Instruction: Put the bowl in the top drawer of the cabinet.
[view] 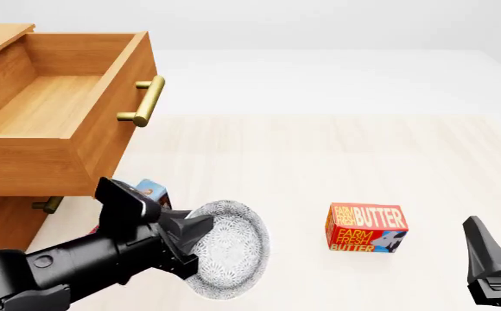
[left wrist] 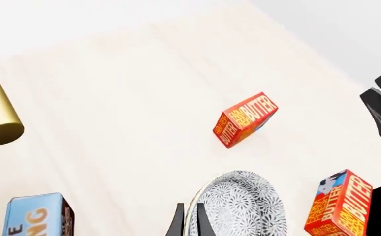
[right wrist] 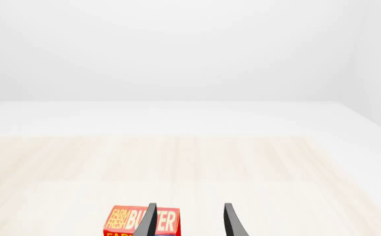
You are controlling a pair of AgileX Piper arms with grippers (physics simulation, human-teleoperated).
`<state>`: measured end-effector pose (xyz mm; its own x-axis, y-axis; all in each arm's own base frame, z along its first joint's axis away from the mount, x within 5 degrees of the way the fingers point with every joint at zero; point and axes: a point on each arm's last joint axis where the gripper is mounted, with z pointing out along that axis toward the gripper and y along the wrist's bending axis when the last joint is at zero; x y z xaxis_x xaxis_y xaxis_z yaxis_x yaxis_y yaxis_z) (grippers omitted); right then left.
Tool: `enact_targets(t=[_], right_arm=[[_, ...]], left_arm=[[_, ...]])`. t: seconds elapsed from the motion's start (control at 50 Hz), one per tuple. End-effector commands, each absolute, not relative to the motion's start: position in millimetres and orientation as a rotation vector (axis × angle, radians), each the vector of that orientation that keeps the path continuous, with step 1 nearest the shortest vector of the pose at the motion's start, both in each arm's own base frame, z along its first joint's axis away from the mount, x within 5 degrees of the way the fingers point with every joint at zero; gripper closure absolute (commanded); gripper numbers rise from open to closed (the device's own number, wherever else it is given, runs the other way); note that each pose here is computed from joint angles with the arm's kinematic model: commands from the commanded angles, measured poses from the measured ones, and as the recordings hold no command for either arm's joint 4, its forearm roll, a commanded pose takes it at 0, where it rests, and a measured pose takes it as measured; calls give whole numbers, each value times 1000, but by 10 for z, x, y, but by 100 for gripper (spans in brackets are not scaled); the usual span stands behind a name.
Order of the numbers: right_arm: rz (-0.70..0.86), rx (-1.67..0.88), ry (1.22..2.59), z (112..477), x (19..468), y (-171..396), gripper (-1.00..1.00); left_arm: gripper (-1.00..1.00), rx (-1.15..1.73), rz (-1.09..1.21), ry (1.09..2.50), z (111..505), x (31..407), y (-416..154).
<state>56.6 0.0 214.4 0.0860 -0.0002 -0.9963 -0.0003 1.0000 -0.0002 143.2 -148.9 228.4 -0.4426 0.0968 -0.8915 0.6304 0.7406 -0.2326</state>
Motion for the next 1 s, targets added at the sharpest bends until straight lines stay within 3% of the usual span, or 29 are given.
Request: enact_targets(t=[0.02,1.0], right_arm=[[0,0,1485,2144,566,0,-100],[0,-1,1485,2144,566,0,-100]], left_arm=[[100,571,-695,1907,2434,1352,-1440],[100,570,-688,1621,3357,951,-973]])
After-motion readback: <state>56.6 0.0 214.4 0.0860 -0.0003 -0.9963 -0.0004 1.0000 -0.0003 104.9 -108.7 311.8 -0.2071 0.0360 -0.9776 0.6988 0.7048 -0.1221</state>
